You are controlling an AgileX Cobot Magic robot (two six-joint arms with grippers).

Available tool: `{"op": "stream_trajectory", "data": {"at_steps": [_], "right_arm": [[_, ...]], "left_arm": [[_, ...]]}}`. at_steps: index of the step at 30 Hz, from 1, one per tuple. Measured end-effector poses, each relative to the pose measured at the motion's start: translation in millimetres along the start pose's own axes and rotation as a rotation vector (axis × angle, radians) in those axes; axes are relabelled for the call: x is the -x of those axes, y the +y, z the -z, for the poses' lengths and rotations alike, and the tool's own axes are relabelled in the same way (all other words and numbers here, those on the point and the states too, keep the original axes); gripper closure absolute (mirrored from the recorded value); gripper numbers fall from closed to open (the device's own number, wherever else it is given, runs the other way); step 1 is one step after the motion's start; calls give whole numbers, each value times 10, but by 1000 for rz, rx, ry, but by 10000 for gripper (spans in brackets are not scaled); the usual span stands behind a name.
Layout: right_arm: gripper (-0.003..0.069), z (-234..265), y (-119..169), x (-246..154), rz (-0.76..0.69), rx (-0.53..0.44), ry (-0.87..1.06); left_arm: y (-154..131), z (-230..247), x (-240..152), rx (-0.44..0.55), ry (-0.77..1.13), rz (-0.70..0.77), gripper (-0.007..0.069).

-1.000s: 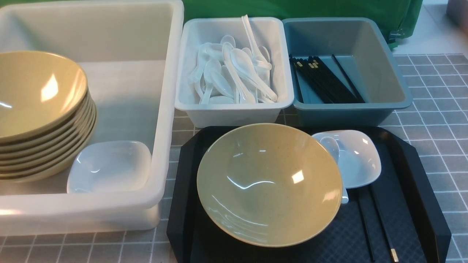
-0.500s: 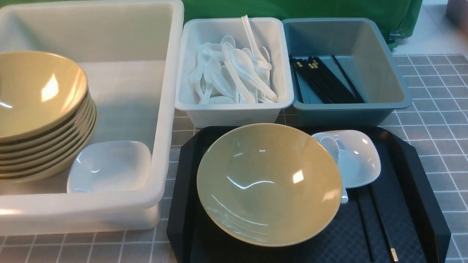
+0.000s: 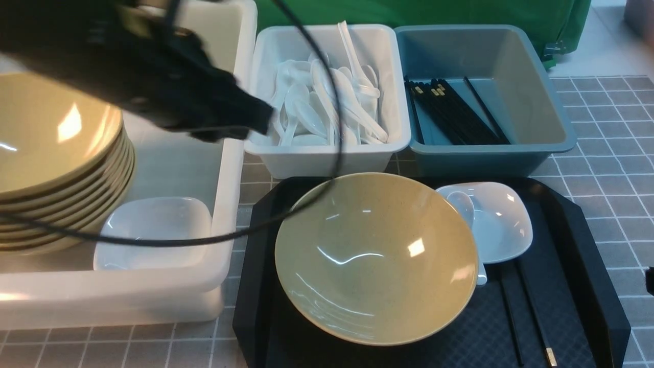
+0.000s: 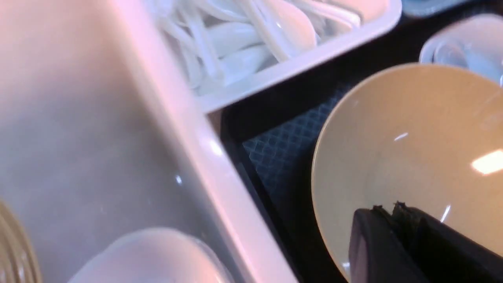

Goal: On grey table put chopsticks spoon bowls plates into blue grey white boxes.
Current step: 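Grasp the large bowl on the tray by its rim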

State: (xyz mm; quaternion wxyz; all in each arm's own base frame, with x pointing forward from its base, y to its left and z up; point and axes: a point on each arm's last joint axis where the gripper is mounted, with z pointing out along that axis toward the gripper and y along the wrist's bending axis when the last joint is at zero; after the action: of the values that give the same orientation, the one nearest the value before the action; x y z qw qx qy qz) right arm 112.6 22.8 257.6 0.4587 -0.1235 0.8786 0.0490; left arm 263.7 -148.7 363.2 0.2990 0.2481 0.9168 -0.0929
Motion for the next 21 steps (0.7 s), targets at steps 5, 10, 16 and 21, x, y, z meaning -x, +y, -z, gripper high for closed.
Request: {"op": "stream_trajectory", "data": {"at_steps": [5,10,16,21], "right_arm": [[626,-1,27,14,22,18,-15],[626,-1,28,15,19,20,-16],[624,0,27,27,16,18,-29],[624,0,27,28,15,18,-30]], "left_arm": [[-172,-575,141,59,173,-154,355],[-155,-1124,124,94,294,-193,180],[-157,-1695,-35,90,420,-209,141],[-251,-1955,-145,28,476,-162,205]]}}
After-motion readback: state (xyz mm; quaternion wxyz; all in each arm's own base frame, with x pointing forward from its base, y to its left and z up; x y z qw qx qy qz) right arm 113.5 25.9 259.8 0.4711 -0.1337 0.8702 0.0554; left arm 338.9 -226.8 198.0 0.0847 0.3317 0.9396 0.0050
